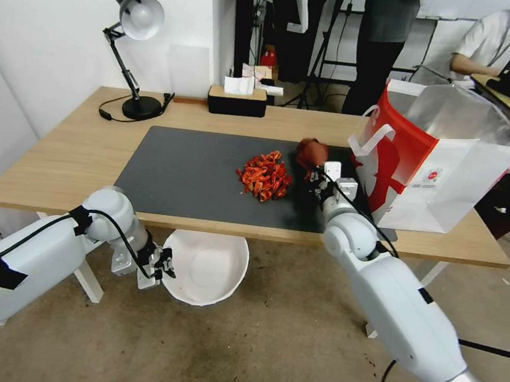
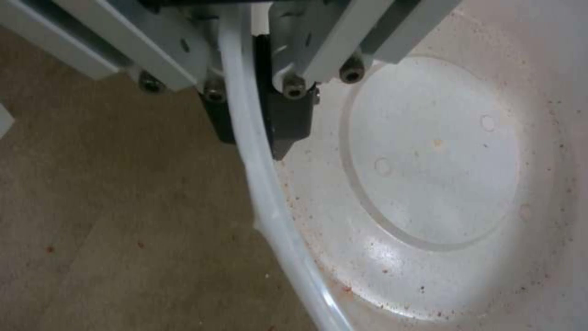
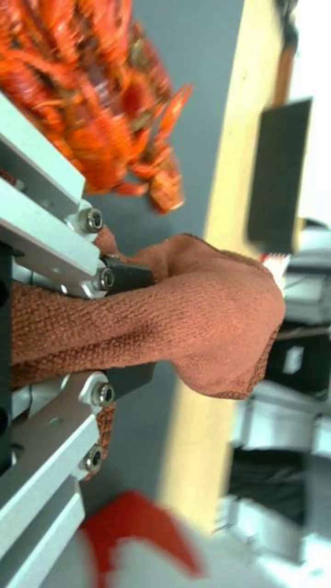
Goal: Sweep shrimp from table into container with towel, then put container into takeout bag.
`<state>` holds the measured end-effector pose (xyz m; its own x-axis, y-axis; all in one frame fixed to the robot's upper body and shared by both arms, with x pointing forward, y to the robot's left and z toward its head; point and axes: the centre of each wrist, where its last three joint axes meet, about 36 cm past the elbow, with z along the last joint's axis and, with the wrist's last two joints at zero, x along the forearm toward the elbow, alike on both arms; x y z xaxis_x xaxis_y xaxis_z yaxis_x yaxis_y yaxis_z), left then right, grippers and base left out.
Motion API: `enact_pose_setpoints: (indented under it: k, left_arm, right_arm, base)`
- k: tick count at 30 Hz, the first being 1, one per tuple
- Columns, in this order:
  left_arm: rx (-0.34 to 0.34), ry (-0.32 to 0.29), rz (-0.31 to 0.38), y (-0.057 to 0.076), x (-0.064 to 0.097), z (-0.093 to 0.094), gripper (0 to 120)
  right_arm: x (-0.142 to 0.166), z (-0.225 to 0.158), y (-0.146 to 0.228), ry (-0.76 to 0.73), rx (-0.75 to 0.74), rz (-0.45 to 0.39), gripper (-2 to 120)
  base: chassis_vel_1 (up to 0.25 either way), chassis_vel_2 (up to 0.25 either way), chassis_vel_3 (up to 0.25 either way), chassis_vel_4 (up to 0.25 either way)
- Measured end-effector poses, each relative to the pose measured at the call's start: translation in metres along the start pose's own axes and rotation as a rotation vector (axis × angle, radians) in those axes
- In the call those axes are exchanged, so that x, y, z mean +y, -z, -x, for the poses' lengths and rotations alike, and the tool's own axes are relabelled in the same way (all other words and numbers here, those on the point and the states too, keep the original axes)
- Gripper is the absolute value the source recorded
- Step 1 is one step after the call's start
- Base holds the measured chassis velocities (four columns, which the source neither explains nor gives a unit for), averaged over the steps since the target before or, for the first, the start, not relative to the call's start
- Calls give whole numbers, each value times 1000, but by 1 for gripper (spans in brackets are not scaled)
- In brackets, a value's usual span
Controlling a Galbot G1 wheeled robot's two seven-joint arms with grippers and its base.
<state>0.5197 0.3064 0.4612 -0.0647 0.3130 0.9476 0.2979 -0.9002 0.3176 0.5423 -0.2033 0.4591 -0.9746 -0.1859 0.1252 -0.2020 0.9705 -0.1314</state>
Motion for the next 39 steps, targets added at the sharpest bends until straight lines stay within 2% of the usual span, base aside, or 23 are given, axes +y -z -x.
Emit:
enact_pose_setpoints:
  k: [1, 4, 6, 8, 9, 11, 18, 28, 33, 34, 39]
  left_arm:
    - [0, 0, 0, 0, 0, 0, 0]
    - [-5, -6, 2, -1, 0, 3, 0]
    - [-8, -6, 2, -2, 0, 5, 0]
    - [-11, -4, 9, -8, 5, 10, 0]
    - [-11, -4, 9, -8, 5, 10, 0]
    - [-15, 3, 17, -12, 11, 15, 0]
    - [-25, 2, 53, -15, 25, 29, 0]
    - [-23, -24, 121, -8, 47, 49, 0]
    - [-28, -31, 134, -6, 55, 58, 0]
    - [-29, -34, 135, -7, 57, 60, 0]
    - [-26, -40, 135, -11, 58, 60, 0]
  right_arm:
    - [0, 0, 0, 0, 0, 0, 7]
    - [-12, 23, 2, 39, -35, -120, 7]
    - [-14, 31, 3, 47, -41, -152, 7]
    - [-19, 56, 7, 75, -52, -233, 7]
    - [-19, 56, 7, 75, -52, -233, 7]
    - [-28, 79, 11, 119, -68, -286, 7]
    - [-37, 114, 3, 236, -58, -361, 7]
    - [-44, 129, -9, 234, -33, -473, 7]
    - [-54, 129, -12, 296, -27, -482, 7]
    - [-63, 132, -12, 353, -35, -484, 7]
    - [-82, 138, -4, 446, -65, -494, 7]
  base:
    - [0, 0, 0, 0]
    - [0, 0, 0, 0]
    - [0, 0, 0, 0]
    - [0, 0, 0, 0]
    - [0, 0, 0, 0]
    - [0, 0, 0, 0]
    - [0, 0, 0, 0]
    - [0, 0, 0, 0]
    - [0, 0, 0, 0]
    - [0, 0, 0, 0]
    - [0, 0, 0, 0]
